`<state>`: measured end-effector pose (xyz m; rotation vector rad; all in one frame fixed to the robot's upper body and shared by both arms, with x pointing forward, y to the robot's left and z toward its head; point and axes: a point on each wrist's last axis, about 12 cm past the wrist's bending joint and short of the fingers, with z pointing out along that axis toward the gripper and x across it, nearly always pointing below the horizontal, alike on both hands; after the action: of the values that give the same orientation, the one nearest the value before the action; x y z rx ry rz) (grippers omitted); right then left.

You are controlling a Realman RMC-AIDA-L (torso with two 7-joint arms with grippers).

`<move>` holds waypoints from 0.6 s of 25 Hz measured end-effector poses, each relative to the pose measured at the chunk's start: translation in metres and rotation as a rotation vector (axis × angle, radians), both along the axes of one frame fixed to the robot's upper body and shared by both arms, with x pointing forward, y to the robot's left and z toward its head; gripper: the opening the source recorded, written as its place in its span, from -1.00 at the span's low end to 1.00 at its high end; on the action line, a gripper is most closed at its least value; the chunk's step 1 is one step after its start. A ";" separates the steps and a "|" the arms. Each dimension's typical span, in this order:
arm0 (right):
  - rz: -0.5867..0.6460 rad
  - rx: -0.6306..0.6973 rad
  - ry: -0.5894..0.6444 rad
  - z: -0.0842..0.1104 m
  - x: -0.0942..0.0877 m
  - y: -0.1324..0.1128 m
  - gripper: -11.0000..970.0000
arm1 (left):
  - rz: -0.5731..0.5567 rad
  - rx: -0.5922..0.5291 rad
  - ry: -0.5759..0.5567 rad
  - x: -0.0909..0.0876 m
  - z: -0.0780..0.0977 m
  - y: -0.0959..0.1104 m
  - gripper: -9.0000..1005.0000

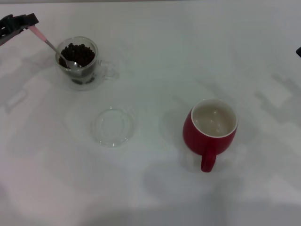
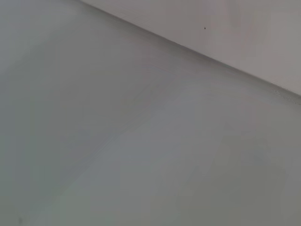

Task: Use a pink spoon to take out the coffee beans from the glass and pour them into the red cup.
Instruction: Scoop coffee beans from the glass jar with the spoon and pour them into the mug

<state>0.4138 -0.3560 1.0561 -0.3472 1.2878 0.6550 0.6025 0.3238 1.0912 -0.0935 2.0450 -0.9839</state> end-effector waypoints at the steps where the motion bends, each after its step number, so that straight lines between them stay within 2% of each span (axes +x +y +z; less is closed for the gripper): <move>1: 0.000 -0.001 0.001 0.000 0.000 -0.001 0.66 | 0.017 -0.028 0.013 -0.003 -0.003 0.000 -0.73; 15: 0.016 -0.009 0.012 0.002 0.005 -0.002 0.66 | 0.129 -0.170 0.098 -0.025 -0.031 -0.001 -0.74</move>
<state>0.4193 -0.3583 1.0578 -0.3620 1.3013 0.6663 0.5775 0.3223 1.0601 -0.3658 2.0123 -1.0877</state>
